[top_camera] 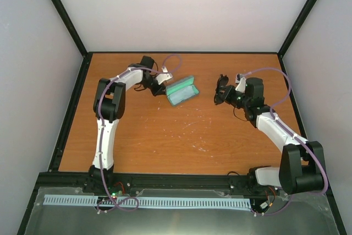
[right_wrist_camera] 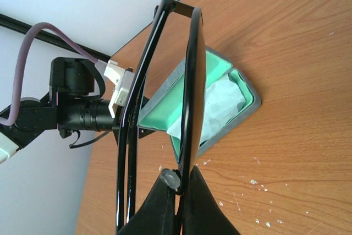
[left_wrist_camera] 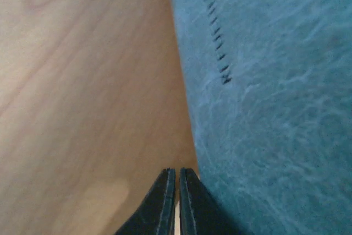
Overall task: Organize the sunglasses
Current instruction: Adjust the sunglasses case at the center of the board.
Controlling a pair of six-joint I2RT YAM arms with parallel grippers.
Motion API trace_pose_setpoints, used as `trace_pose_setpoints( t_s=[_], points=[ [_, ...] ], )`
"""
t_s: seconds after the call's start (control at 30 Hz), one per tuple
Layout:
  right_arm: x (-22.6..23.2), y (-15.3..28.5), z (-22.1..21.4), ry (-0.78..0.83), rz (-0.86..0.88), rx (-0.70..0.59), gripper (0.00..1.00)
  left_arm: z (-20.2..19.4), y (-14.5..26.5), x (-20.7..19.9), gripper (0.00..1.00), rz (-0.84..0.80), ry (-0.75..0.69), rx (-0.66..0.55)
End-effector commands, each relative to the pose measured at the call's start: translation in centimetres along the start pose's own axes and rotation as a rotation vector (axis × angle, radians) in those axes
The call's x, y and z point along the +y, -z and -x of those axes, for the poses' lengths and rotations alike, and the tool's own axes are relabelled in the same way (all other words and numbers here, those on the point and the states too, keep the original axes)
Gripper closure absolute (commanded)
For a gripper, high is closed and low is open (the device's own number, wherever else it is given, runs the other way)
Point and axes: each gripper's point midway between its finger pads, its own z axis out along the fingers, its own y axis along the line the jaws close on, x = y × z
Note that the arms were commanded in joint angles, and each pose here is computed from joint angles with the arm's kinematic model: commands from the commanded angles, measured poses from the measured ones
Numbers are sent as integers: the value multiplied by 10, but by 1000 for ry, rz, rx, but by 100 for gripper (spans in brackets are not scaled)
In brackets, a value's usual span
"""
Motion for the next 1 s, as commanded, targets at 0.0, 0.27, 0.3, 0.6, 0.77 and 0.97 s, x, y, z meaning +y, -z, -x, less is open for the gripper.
trace_pose_setpoints(
  t_s=[0.0, 0.27, 0.3, 0.6, 0.77, 0.97],
  points=[
    [3, -7, -6, 39, 4, 2, 97, 13, 19, -21, 94, -34, 20, -53],
    [4, -32, -28, 19, 8, 45, 97, 27, 29, -48, 94, -117, 77, -145],
    [5, -36, -30, 16, 9, 49, 97, 29, 30, -51, 94, -126, 80, -151],
    [-3, -73, -39, -34, -19, 57, 97, 38, 17, -68, 94, -167, 75, -166],
    [-2, -94, -45, -32, -13, 68, 97, 44, 9, -78, 94, -190, 69, -171],
    [0, -122, -48, -6, -6, 105, 97, 49, 11, -78, 94, -186, 66, -180]
  ],
)
